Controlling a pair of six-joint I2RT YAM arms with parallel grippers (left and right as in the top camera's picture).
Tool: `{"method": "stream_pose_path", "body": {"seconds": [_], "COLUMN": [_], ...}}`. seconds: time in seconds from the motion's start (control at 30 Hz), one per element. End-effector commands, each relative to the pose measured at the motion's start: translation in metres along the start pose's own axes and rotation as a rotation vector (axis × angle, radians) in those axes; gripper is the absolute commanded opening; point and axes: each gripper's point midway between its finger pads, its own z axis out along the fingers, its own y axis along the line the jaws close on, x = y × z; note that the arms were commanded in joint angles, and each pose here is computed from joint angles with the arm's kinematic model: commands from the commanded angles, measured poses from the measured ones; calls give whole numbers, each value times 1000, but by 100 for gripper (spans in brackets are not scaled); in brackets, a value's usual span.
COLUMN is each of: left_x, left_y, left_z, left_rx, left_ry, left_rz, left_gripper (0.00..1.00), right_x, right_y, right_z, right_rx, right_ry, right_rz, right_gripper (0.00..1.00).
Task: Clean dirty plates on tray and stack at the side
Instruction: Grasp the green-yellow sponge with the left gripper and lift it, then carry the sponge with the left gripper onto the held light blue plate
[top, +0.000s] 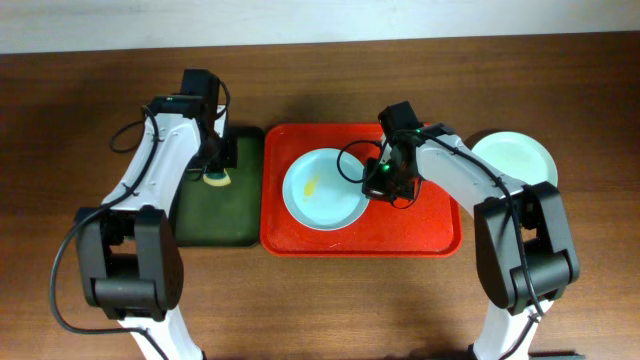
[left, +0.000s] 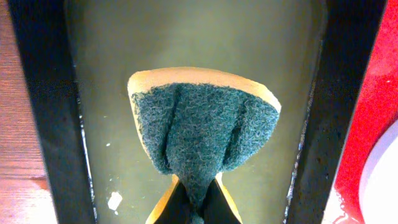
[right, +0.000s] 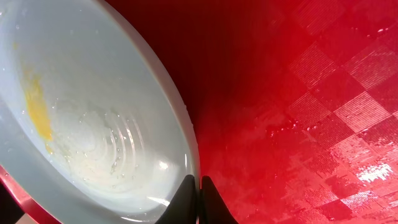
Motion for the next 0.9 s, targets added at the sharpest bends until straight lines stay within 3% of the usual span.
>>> {"method": "stream_pose_path", "body": {"seconds": [0.0,0.27,0.33,0.4,0.5,0.57,0.63,0.87], "left_x": [-4,-7,-5,-7,-7,-4,1,4], "left_y": [-12,-23,-38,-55,-90,-110,-124,-146], "left_z": [0,-24,-23,-24,-27,-26,-19,8], "left_rx": [56,62,93,117,172,201,203,212], "left_ry": [-4,4,7,-8,-29,-33,-15,9], "left_rz": [25,55,80,96,139,166,185,226], "left_gripper": [0,0,0,0,0,0,0,0], "right_x": [7,19,16,11,9,10,11,12], "right_y": [4,8,8,7,6,6,5,4], "right_z": [4,7,7,7,7,8,8,7], "right_rx": [-2,16,18,30,37,37,41,43], "right_ry": [20,51,38,16,6,7,14,17], "right_rz": [-10,-29,-44,-48,-50,-50,-48,-47], "right_gripper": [4,5,26,29,27,14,8,4]}}
